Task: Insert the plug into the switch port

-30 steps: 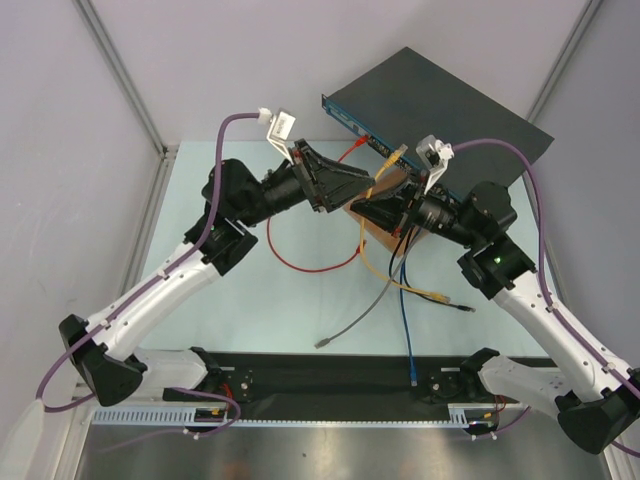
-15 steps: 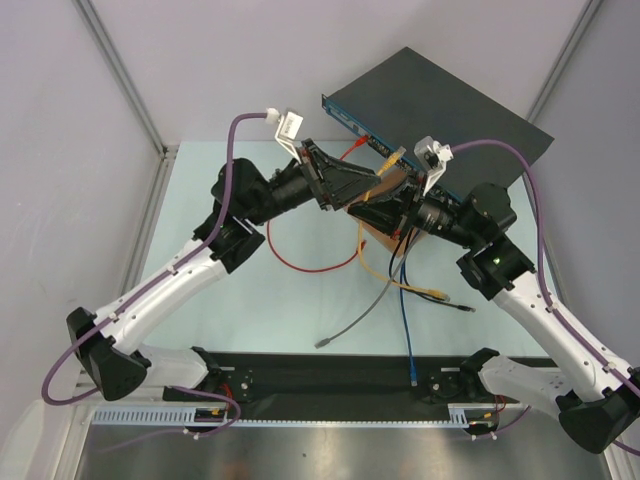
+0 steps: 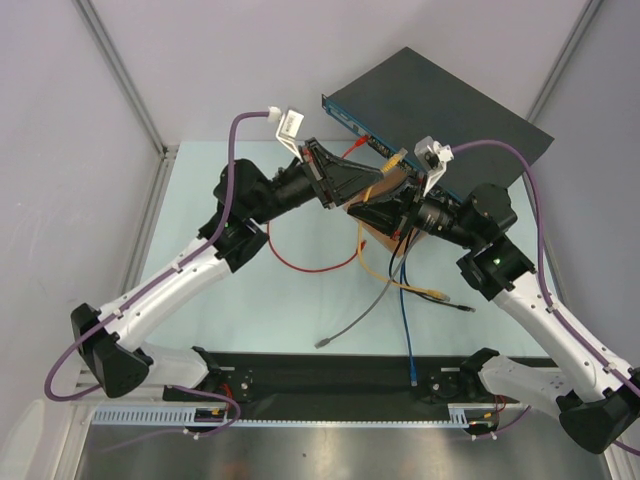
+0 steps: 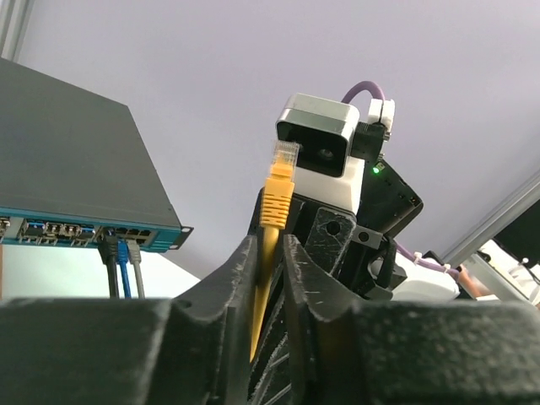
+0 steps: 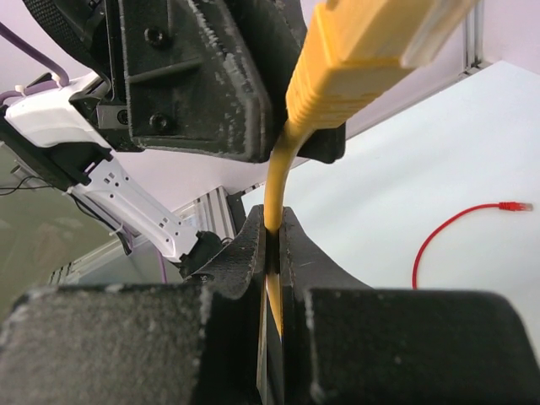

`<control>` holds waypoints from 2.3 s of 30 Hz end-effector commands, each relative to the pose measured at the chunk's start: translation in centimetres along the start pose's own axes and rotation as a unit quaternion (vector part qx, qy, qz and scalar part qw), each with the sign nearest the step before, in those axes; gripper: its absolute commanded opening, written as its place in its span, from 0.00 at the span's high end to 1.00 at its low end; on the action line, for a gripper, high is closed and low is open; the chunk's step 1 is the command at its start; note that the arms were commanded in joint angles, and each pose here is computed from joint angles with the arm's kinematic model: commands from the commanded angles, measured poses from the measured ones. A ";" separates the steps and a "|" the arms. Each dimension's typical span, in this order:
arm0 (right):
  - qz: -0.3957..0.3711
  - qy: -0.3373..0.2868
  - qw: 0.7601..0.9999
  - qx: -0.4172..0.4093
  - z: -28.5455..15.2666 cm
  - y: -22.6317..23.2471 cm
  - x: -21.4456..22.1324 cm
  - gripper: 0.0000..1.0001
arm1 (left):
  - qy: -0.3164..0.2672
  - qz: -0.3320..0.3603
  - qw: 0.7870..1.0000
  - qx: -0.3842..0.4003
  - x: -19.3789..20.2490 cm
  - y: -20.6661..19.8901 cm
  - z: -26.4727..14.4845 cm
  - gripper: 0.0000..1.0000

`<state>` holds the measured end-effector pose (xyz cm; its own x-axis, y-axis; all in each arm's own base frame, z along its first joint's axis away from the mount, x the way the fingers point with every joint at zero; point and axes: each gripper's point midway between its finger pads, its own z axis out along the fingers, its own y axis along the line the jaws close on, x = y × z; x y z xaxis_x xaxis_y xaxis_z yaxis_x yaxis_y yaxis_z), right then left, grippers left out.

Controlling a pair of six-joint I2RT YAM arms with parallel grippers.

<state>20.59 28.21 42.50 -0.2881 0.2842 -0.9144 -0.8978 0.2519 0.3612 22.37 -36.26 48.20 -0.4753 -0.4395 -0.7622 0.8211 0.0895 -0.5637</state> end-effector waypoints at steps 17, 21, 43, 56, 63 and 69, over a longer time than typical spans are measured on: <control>-0.034 -0.022 0.999 -0.014 -0.8 1.6 -1.5 0.82 | -0.011 0.019 0.999 0.027 -1.4 -1.9 1.0 1.00; -0.039 -0.018 0.997 0.064 -2.6 -1.4 -2.2 0.41 | 0.024 0.079 0.996 -0.022 -0.2 0.0 0.2 1.00; -0.456 0.167 0.874 -0.030 -10.1 1.4 -2.2 0.27 | 0.308 -0.023 0.945 0.104 9.9 -3.1 -5.2 1.00; -0.500 0.220 0.833 -0.088 -9.4 2.2 1.9 0.43 | 0.333 -0.057 0.933 0.124 11.1 -3.1 -5.5 1.00; -0.498 0.216 0.835 -0.084 -8.9 2.2 1.7 0.89 | 0.341 -0.067 0.930 0.121 11.6 -2.8 -5.7 1.00; -0.449 0.222 0.864 -0.059 -8.6 1.8 1.6 1.00 | 0.300 -0.033 0.949 0.088 9.9 -1.7 -5.1 0.42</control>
<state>15.03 20.90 39.12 0.5109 -0.3753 -0.7734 -0.8289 0.0232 -0.5589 13.77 -36.69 38.51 -0.6107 0.2281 -0.7583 0.7561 -0.1166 -0.6440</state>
